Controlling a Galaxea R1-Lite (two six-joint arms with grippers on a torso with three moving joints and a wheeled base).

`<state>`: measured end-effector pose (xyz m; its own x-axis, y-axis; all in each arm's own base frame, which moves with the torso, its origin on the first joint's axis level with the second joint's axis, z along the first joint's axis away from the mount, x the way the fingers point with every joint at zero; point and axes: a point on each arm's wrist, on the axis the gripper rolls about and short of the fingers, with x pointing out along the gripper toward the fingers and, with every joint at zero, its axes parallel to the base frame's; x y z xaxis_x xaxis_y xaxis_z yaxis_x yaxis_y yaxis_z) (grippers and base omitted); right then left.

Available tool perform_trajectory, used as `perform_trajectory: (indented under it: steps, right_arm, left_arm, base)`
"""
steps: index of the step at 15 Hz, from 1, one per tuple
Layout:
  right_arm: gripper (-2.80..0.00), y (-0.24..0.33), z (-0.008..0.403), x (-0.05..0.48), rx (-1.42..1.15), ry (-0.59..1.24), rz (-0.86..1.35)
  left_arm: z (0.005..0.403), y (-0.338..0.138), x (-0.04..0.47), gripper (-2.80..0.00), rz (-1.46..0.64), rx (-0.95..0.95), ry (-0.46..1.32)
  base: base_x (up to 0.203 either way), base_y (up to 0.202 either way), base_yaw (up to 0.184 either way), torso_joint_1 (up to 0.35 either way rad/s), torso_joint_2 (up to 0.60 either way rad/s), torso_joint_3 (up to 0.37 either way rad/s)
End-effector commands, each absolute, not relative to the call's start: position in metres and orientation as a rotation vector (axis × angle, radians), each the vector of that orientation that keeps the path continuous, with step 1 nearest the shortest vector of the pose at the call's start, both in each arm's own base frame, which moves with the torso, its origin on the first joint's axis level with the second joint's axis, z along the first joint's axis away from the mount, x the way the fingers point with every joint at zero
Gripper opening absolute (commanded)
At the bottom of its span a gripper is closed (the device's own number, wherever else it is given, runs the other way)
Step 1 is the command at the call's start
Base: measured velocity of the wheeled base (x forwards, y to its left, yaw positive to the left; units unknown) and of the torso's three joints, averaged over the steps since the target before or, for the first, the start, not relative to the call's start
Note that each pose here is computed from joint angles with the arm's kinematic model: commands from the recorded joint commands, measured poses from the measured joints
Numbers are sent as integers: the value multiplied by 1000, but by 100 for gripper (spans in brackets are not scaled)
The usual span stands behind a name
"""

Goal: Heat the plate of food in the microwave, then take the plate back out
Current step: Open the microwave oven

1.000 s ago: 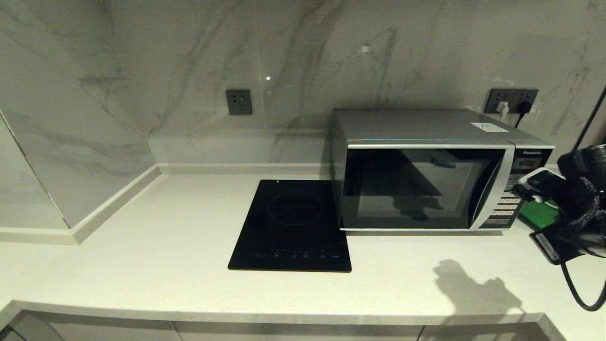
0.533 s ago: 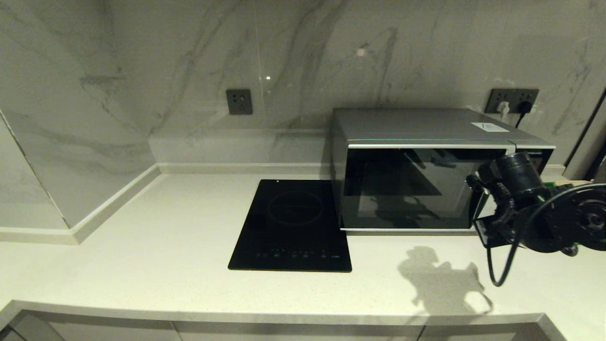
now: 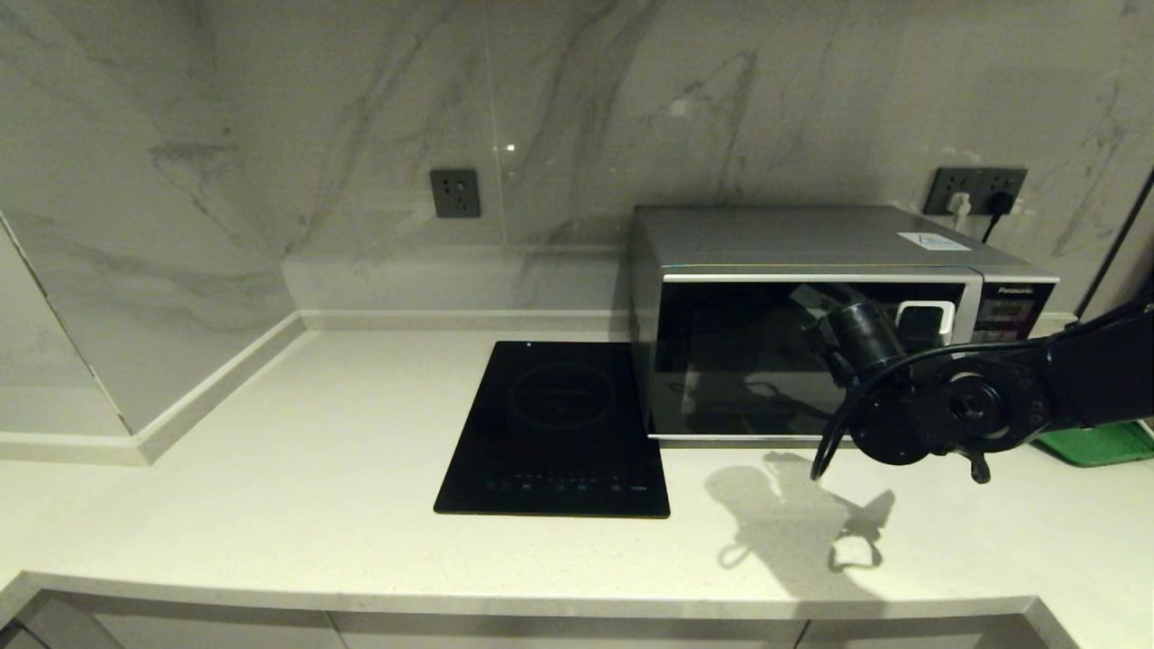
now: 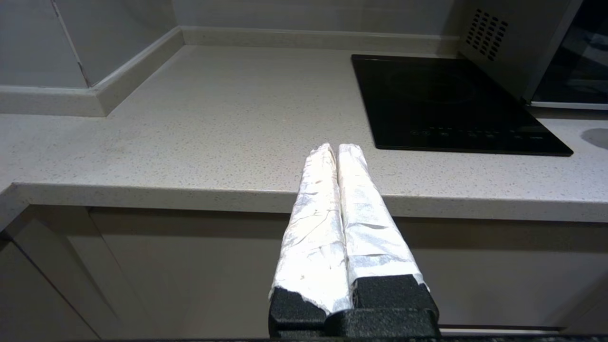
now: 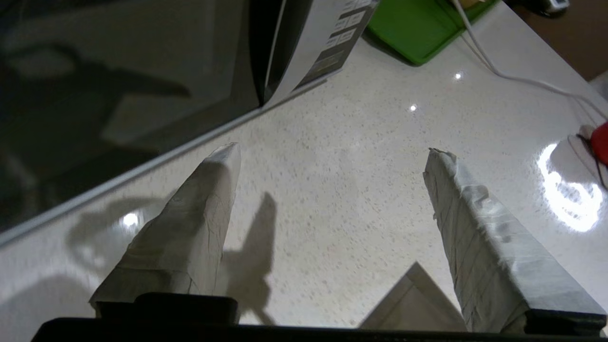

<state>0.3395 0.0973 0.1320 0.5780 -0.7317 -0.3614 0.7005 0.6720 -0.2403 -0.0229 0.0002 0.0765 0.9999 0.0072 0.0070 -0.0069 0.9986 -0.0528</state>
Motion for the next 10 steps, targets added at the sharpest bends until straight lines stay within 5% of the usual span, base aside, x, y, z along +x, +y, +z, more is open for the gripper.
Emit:
perform_trajectory:
  steps: [1,10]
  right_arm:
    - [0,101,121,354,-40,435,-870]
    - [0,65,106,394,20,402,-1012]
  left_arm:
    - [77,0,-23,-280,8,-54,-8]
    - [77,0,-23,-280,7,-54,-8]
  base:
    - [0,0,0,0,0,0]
    - [0,0,0,0,0,0]
